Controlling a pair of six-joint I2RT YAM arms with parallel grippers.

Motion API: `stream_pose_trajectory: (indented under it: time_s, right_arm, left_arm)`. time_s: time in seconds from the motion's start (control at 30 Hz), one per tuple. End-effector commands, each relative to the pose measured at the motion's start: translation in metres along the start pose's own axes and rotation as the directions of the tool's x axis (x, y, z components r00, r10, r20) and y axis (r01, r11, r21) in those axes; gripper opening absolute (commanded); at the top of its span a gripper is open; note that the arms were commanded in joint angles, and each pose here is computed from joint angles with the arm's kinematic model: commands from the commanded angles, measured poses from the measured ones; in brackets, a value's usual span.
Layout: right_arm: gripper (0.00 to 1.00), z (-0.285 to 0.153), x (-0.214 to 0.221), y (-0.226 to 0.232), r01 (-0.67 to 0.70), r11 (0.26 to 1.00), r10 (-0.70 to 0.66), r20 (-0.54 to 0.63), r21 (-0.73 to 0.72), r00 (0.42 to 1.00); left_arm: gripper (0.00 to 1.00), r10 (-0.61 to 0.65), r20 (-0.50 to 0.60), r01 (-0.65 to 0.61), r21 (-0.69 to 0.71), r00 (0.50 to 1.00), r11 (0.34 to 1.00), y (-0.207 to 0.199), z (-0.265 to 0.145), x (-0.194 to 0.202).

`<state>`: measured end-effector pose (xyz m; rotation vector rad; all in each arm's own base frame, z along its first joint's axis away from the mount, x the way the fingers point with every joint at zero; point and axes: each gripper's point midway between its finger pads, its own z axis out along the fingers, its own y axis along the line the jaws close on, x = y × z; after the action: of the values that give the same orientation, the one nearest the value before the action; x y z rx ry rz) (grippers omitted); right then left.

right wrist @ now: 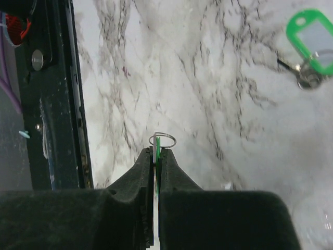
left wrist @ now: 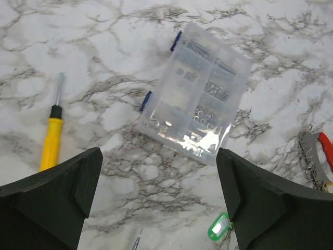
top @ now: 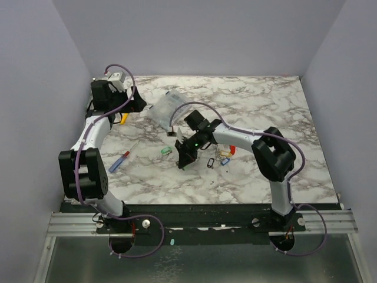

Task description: Remove the keys from the keyring

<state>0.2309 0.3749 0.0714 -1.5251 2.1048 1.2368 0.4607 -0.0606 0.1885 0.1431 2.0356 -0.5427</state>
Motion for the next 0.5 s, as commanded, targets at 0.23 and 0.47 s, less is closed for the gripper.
stream_pose_trajectory:
  time_s: [0.23,0.47]
  right_arm:
    - [0.01,0.06,-0.039,-0.02,0.009,1.0,-0.009,-0.012,-0.002,1.0]
    - [0.03,0.079,-0.026,-0.019,-0.026,0.998,0.024,-0.043,-0.048,0.999]
  left_arm:
    - [0.99,-0.003,-0.011,0.002,-0.063,1.0,0.998,0.016,-0.032,0.005]
    - [0.99,0.001,-0.026,-0.002,-0.049,1.0,0.999,0.015,-0.033,0.016]
